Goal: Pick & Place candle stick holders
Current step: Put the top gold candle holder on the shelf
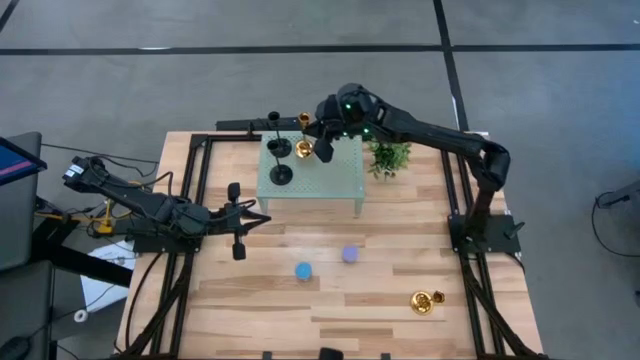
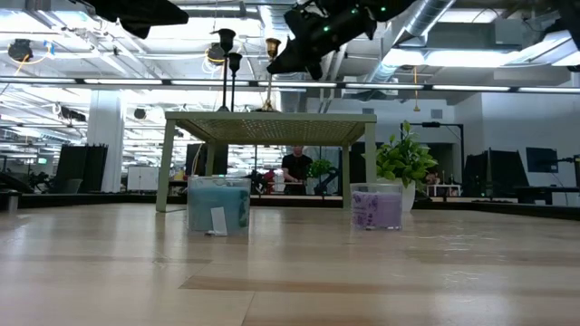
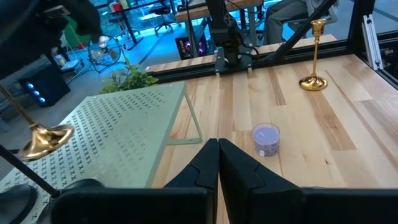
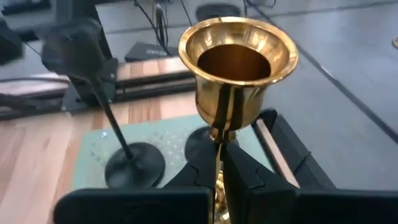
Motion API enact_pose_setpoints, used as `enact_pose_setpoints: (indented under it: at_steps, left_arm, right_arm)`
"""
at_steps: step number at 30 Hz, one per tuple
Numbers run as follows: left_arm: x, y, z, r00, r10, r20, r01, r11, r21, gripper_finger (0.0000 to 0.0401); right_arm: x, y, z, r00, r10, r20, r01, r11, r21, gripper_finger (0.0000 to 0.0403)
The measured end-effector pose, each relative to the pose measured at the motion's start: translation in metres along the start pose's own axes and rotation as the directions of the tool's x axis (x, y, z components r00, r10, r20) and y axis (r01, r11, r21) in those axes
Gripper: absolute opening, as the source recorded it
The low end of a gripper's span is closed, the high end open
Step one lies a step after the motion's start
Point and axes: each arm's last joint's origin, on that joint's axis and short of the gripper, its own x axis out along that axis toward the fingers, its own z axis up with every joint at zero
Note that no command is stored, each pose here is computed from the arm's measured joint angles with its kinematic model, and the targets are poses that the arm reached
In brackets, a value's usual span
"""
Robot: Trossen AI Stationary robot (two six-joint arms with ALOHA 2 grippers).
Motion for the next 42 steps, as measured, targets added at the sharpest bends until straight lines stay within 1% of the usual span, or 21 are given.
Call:
enact_pose_setpoints:
  at_steps: [4, 7, 11, 17, 27, 30, 37, 42]
  left_arm:
    - [0.000, 0.000, 0.000, 1.000, 0.000, 0.000, 0.000, 1.000, 0.000, 0.0011]
    - [0.000, 0.000, 0.000, 1.000, 0.000, 0.000, 0.000, 1.000, 0.000, 0.0011]
    - [0.000, 0.000, 0.000, 1.000, 0.000, 0.000, 0.000, 1.000, 0.000, 0.0011]
    - [0.000, 0.000, 0.000, 1.000, 0.000, 0.000, 0.000, 1.000, 0.000, 0.0011]
    - [0.000, 0.000, 0.000, 1.000, 0.000, 0.000, 0.000, 1.000, 0.000, 0.0011]
    - [0.000, 0.000, 0.000, 1.000, 0.000, 0.000, 0.000, 1.000, 0.000, 0.0011]
    - [0.000, 0.000, 0.000, 1.000, 0.000, 0.000, 0.000, 1.000, 0.000, 0.0011]
    - [0.000, 0.000, 0.000, 1.000, 0.000, 0.000, 0.000, 1.000, 0.000, 0.0011]
  right_arm:
    - [0.011, -0.002, -0.006, 0.998, -0.008, -0.059, 0.008, 1.000, 0.000, 0.0000]
    - [0.010, -0.005, -0.005, 0.997, -0.047, -0.062, 0.047, 0.999, -0.005, 0.0000]
    - [0.009, -0.007, -0.006, 0.995, -0.066, -0.074, 0.065, 0.998, -0.013, 0.0000]
    - [0.007, -0.013, -0.008, 0.993, -0.079, -0.087, 0.079, 0.997, -0.002, 0.0000]
    - [0.007, -0.012, -0.011, 0.990, -0.072, -0.119, 0.073, 0.997, 0.004, 0.0001]
    - [0.007, -0.012, -0.012, 0.989, -0.071, -0.126, 0.072, 0.997, 0.005, 0.0012]
    - [0.007, -0.011, -0.011, 0.990, -0.068, -0.124, 0.069, 0.998, 0.003, 0.0058]
    - [0.006, -0.006, -0.010, 0.991, -0.059, -0.122, 0.058, 0.998, -0.009, 0.0066]
